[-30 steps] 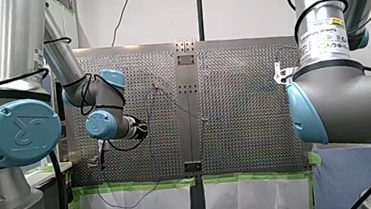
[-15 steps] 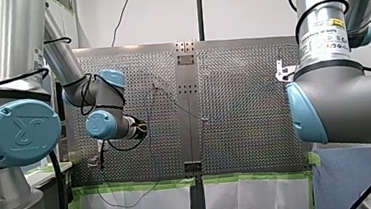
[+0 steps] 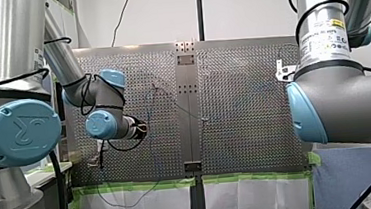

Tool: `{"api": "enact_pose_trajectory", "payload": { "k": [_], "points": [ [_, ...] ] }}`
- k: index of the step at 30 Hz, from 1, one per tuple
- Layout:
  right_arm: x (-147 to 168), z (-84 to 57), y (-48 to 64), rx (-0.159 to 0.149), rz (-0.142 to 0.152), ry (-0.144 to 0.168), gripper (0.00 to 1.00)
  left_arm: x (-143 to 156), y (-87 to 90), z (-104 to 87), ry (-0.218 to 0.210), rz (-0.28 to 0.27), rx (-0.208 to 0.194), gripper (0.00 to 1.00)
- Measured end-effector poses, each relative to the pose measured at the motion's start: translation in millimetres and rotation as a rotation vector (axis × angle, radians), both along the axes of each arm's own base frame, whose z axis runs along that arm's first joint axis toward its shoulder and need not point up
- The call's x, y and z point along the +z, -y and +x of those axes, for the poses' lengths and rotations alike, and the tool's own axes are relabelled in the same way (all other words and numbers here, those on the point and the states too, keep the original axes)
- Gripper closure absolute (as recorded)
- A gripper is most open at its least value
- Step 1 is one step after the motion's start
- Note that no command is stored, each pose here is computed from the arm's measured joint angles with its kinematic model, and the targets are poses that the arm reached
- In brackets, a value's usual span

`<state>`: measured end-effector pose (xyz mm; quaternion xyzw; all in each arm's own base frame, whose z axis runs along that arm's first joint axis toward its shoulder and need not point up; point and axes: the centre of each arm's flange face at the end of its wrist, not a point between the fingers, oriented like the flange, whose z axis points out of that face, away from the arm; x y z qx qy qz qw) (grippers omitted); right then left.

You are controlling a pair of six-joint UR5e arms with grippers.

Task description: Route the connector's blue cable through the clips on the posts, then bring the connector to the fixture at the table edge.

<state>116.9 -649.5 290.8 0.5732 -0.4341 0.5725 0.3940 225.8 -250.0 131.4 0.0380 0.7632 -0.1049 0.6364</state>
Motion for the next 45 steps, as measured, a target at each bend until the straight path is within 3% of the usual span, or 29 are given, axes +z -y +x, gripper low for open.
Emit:
{"api": "enact_pose_trajectory", "payload": {
  "k": [27, 45],
  "points": [
    [-2, 0.2, 7.5, 0.025, 0.017, 0.005, 1.00, 0, -0.4, -0.4, -0.001, 0.001, 0.001, 0.00],
    [3, 0.9, 10.9, 0.038, -0.001, -0.002, 1.00, 0, -0.7, -0.5, -0.002, 0.008, 0.002, 0.00]
  ]
}}
